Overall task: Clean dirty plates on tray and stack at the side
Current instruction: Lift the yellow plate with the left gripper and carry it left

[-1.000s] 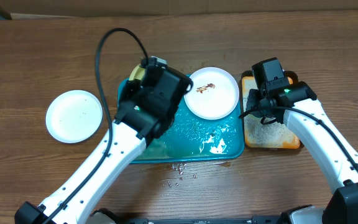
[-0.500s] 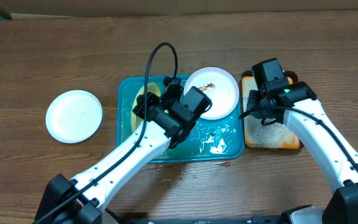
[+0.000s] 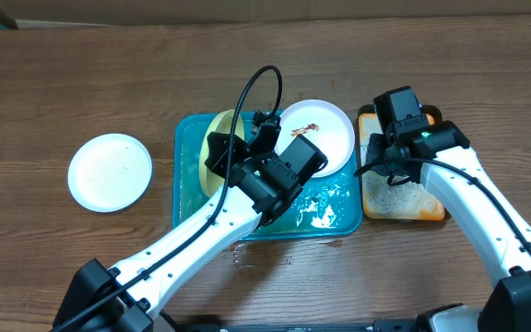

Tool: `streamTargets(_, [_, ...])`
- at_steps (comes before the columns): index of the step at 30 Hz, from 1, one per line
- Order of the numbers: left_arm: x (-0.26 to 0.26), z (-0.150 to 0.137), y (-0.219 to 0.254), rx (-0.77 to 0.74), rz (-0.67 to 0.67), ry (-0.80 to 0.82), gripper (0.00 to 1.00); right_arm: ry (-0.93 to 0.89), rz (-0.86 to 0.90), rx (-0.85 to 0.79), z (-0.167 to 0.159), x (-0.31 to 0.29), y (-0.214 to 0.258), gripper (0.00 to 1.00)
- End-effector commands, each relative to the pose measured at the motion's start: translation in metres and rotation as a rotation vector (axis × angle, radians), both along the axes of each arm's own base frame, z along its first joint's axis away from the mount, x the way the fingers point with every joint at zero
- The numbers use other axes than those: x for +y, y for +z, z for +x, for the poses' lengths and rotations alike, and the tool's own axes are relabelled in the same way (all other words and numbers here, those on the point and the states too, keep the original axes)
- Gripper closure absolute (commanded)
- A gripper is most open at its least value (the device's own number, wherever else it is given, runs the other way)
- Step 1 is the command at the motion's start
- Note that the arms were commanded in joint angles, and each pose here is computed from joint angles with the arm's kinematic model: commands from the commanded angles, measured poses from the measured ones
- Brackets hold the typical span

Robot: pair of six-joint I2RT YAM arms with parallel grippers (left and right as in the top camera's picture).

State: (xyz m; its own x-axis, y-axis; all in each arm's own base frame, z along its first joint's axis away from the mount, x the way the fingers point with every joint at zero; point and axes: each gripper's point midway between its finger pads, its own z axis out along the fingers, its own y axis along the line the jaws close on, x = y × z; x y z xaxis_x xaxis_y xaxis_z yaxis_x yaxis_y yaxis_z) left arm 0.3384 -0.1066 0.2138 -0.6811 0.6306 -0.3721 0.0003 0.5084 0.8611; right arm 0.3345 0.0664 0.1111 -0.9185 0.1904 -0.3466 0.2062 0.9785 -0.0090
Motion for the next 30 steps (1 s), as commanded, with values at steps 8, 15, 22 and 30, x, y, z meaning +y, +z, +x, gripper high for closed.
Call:
streamTargets(8, [-0.003,0.001,-0.005,0.016,-0.046,-0.008,0.96,-0.002,0.011,-0.011,0.002,0.001,0.004,0.96])
streamTargets(15, [0.003,0.0,0.006,-0.03,0.011,0.016,0.96,-0.001,0.014,-0.01,0.002,0.001,0.004,0.96])
streamTargets(22, [-0.008,-0.004,-0.009,0.041,-0.054,-0.023,0.96,-0.001,0.014,-0.006,0.001,0.001,0.004,0.96])
streamTargets(30, [0.001,-0.003,0.005,-0.03,0.0,0.012,0.96,-0.001,0.014,-0.006,0.001,0.001,0.004,0.96])
